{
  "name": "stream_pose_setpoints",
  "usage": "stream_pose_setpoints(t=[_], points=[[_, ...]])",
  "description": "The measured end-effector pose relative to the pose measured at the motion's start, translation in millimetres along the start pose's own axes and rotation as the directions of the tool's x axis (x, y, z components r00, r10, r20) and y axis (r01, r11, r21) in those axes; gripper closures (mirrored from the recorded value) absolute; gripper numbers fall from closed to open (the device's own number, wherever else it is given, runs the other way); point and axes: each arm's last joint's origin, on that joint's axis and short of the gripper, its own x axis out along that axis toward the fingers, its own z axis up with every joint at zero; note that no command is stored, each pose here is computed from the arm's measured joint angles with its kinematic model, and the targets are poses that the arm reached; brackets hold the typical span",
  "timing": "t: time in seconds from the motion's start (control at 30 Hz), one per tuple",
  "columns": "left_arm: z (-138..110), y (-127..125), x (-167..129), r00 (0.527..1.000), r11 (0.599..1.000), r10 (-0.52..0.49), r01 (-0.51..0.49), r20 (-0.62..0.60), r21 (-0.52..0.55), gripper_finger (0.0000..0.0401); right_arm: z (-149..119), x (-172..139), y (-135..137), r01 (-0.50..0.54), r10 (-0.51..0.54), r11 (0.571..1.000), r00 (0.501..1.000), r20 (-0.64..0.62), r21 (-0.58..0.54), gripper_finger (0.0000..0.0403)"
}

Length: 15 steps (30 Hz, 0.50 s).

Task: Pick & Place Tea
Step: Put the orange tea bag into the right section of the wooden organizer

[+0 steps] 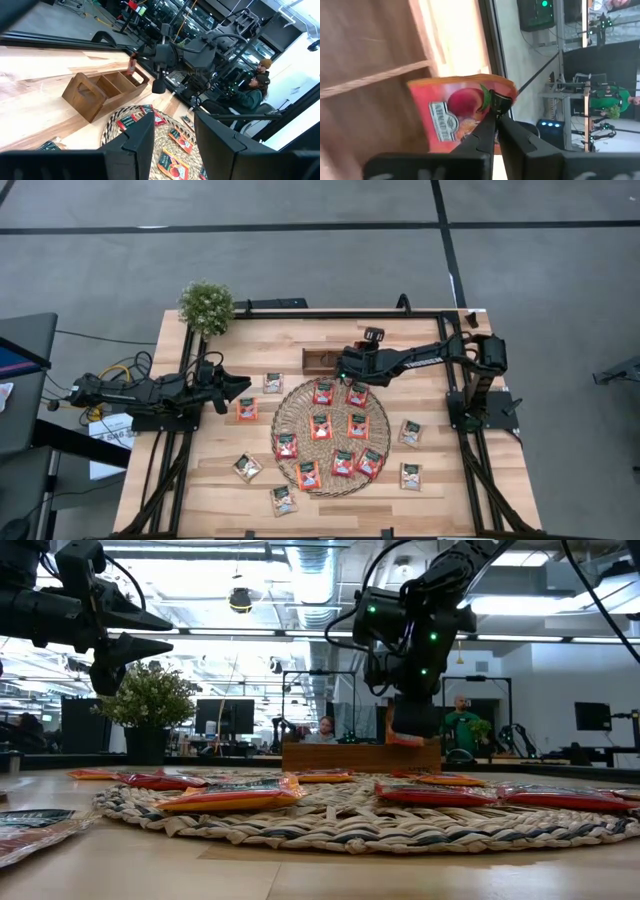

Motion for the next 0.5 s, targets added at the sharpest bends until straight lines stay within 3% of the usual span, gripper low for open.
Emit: stream_pose_setpoints(t=[0.23, 0.5], points=[[0.0, 0.0, 0.0, 1.000, 1.000, 0.000, 0.000, 0.000, 0.000, 0.0270, -0.7, 3.6, -2.9, 0.003, -0.003, 1.000, 1.000, -0.011, 0.000, 0.0340], [0.0, 0.0, 0.0, 1.000, 1.000, 0.000, 0.000, 0.000, 0.000, 0.0270, -0.5, 2.7, -2.3, 0.007, -0.007, 1.000, 1.000, -0.009, -0.010, 0.0331]])
